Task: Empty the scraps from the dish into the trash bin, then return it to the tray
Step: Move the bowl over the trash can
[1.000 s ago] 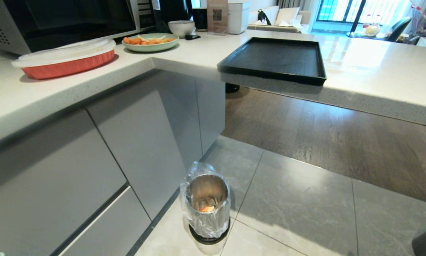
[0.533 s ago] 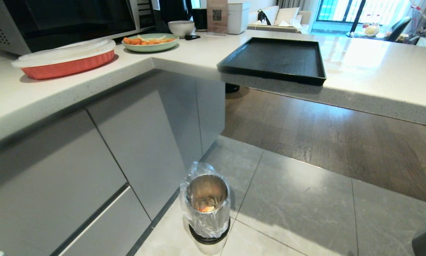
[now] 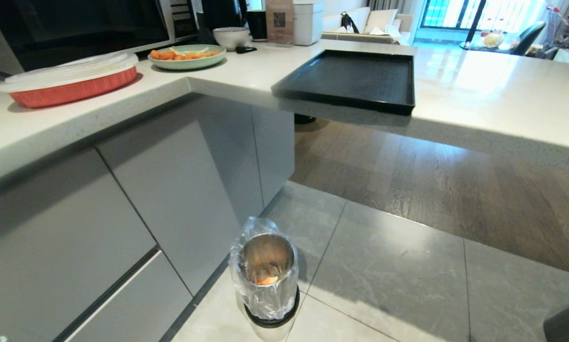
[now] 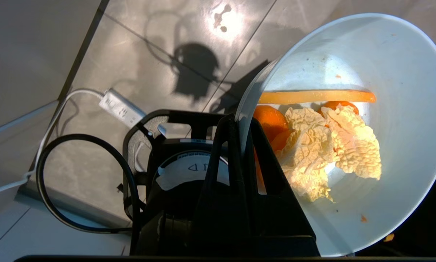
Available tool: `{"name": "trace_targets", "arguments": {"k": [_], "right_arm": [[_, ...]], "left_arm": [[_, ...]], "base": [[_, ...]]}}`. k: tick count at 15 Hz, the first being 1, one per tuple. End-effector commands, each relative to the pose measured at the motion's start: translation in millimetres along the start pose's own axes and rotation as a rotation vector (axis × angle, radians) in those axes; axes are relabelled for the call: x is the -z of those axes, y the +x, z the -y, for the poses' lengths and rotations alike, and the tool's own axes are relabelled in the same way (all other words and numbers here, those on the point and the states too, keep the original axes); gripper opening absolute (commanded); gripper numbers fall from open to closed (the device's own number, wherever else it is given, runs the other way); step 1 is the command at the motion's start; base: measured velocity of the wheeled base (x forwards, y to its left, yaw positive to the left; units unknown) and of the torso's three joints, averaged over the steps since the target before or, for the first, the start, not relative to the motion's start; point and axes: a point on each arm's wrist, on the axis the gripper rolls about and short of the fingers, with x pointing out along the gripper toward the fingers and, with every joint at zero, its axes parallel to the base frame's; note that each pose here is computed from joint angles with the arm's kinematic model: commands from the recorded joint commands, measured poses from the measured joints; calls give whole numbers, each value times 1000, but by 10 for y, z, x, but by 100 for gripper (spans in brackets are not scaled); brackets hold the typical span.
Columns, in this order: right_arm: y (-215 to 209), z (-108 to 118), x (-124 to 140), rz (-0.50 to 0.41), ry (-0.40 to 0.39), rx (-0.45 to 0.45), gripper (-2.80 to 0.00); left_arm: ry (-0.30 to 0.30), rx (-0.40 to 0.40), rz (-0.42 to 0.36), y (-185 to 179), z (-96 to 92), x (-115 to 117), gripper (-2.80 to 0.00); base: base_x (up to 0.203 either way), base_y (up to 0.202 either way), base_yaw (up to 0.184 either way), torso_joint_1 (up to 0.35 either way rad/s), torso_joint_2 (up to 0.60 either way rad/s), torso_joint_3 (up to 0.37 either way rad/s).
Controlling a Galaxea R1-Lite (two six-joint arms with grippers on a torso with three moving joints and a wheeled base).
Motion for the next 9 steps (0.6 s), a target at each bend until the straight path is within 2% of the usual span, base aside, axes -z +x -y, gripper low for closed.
{"name": "trace_targets", "arguments": {"k": [1,6,9], "right_arm": [[0,0,0,0,0,1,-280],[0,0,0,0,0,1,-280],[0,0,0,0,0,1,-280]], "left_arm": [[-3,-3,0,0,-5,13,-280],[-3,-3,-2,3,-8,22,-280],[-5,-6,-4,10,-11,32,-280]], "base": [[0,-199,-3,0,2,7],[0,-174,0,2,3,3],[0,-19,-1,0,0,1]]}}
